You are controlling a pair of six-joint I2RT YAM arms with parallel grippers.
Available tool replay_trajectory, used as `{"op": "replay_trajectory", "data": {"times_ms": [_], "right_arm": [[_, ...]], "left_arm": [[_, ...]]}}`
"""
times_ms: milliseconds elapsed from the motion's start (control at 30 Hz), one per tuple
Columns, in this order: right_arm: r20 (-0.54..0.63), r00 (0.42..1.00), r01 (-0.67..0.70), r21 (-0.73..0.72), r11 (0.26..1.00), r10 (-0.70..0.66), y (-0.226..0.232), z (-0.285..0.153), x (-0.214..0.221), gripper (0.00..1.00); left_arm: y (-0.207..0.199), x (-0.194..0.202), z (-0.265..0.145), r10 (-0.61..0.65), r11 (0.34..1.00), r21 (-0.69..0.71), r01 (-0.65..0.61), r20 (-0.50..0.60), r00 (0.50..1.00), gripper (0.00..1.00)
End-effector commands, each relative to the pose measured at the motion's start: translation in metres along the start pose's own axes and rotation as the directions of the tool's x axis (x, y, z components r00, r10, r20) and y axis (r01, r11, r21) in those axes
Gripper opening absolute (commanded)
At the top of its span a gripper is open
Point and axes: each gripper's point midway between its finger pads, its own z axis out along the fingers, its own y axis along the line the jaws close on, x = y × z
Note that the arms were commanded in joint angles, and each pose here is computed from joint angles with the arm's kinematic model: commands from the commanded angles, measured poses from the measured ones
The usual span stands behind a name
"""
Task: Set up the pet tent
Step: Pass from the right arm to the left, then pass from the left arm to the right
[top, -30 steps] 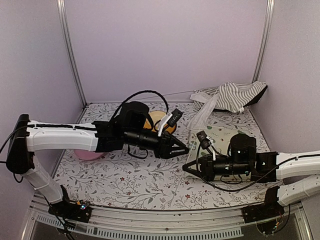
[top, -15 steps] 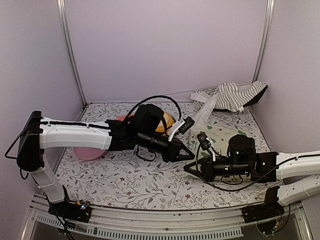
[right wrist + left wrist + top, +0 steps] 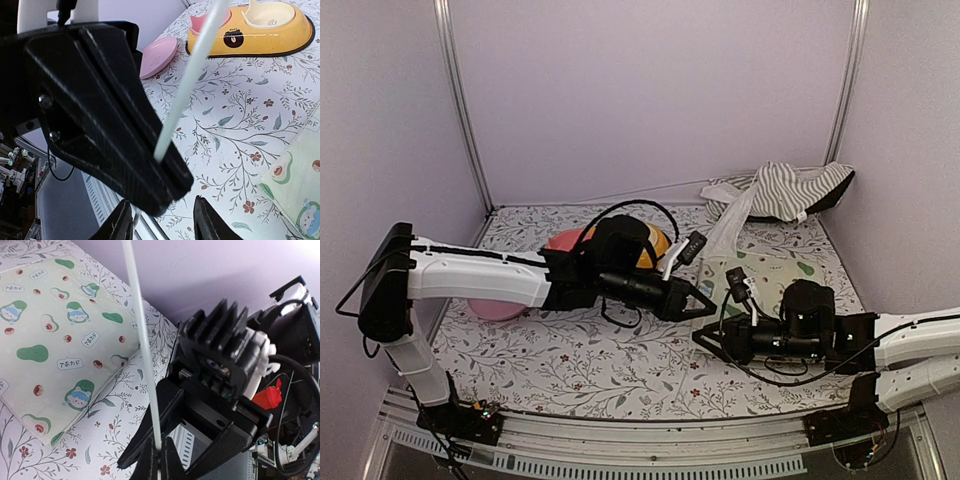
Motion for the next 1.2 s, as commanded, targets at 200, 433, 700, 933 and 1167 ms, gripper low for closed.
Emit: {"op": "replay_trajectory", "data": {"times_ms": [200,433,700,933,1167], "right_arm": [[0.051,0.998,-0.041,-0.027,0.999,0.042,0.004,-0.007,0.015,0.5],[-0.027,0.999,-0.023,-0.043,0.999,0.022,0.01,0.0,0.036,0.38],[-0.013,0.999,-0.034,-0.009,0.999,0.033,0.004,-0.008,0.034,0.09],[0.04,0.999,-0.022,0.015,1.0,0.022,0.005,-0.021,0.013,0.0],[0.112,0.993,-0.033,-0.053,0.998,0.039,0.013,-0.043,-0.015,0.0]], "left_arm": [[-0.006,-0.063,-0.008,-0.064,0.998,0.003,0.066,0.295,0.953,0.0],[-0.004,-0.07,-0.002,-0.067,0.998,0.003,0.069,0.308,0.949,0.0],[-0.003,-0.071,-0.001,-0.056,0.998,-0.004,0.06,0.302,0.952,0.0],[-0.001,-0.074,-0.013,0.034,0.998,-0.066,-0.014,0.301,0.953,0.14],[0.012,-0.092,-0.076,0.136,0.985,-0.161,-0.067,0.464,0.875,0.54]]}}
